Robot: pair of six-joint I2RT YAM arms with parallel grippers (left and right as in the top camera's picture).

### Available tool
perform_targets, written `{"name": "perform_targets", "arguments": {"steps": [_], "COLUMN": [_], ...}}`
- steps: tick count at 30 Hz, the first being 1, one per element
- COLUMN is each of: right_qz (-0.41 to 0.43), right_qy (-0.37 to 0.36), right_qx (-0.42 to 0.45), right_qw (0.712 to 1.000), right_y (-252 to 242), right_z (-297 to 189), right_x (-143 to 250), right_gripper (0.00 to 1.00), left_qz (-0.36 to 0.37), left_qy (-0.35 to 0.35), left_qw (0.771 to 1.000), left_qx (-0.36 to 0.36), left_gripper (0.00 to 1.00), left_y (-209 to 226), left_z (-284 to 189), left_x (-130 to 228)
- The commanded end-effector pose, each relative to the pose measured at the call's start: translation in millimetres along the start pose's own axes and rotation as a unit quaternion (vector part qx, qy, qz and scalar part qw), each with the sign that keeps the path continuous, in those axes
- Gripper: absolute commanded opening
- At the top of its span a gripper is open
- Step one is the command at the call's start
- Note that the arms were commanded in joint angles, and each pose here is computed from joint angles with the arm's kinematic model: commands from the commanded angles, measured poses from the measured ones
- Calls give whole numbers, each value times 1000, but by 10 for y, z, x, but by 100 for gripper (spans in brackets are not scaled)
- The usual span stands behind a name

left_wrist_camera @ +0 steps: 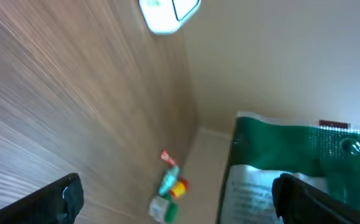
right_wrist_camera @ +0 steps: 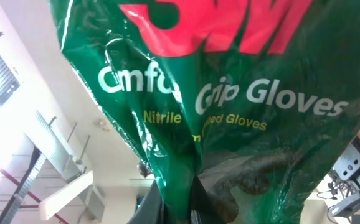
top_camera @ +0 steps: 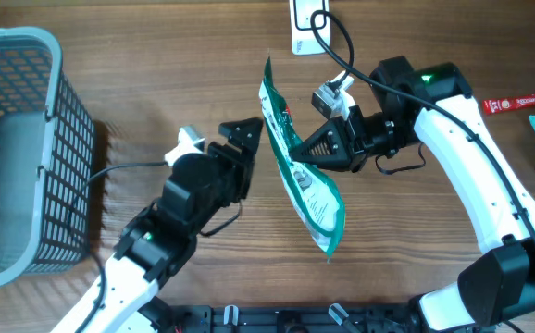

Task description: Scan the item barcode

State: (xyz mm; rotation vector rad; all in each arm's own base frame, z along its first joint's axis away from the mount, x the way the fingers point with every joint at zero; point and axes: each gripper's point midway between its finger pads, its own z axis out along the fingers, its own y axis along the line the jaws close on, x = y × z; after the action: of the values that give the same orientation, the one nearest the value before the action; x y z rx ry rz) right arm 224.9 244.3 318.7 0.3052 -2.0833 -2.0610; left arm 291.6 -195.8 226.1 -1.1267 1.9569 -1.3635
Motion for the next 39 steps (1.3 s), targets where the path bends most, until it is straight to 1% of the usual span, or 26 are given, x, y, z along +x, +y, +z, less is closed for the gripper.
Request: {"name": "perform_targets", "arguments": {"steps": [1, 3, 7, 12, 16, 19, 23, 25, 29, 35, 39], "right_qz": [-3, 0, 7, 33, 60, 106, 119, 119, 109, 77, 72], "right_qy": [-5, -9, -22, -19, -15, -11, -5, -2, 6, 43, 50], "right_qx": [-32, -32, -32, -33, -33, -32, -29, -27, -22, -10, -7], "right_qw": [999, 999, 999, 999, 998, 994, 992, 993, 994, 996, 996], "right_y": [112, 109, 104, 104, 112, 135, 220, 281, 429, 637, 752], "right_z": [-4, -30, -118, -128, -131, -135, -136, -136, -107, 156, 169], "right_x": [-41, -76, -163, -237, -306, -382, -480, -519, -583, -573, -575], "right_gripper": [4, 4, 4, 4, 4, 4, 4, 4, 4, 4, 4], "left_qz": [-36, -35, -31, -32, -32, -34, -38, -54, -59, -94, -96], "left_qy": [52, 54, 61, 48, 49, 41, 20, 8, -10, -38, -53], "left_qw": [998, 997, 991, 984, 983, 983, 983, 982, 978, 961, 962], "left_qx": [22, 43, 118, 169, 173, 174, 178, 181, 201, 257, 251], "left_gripper": [100, 100, 100, 100, 100, 100, 100, 100, 100, 100, 100], "left_y": [-68, -166, -532, -767, -790, -792, -802, -814, -899, -1131, -1092], "left_z": [157, 184, 128, 62, 55, 56, 56, 52, 16, -106, -71], "left_x": [168, 173, 195, 149, 151, 124, 49, -2, -66, -197, -249]}}
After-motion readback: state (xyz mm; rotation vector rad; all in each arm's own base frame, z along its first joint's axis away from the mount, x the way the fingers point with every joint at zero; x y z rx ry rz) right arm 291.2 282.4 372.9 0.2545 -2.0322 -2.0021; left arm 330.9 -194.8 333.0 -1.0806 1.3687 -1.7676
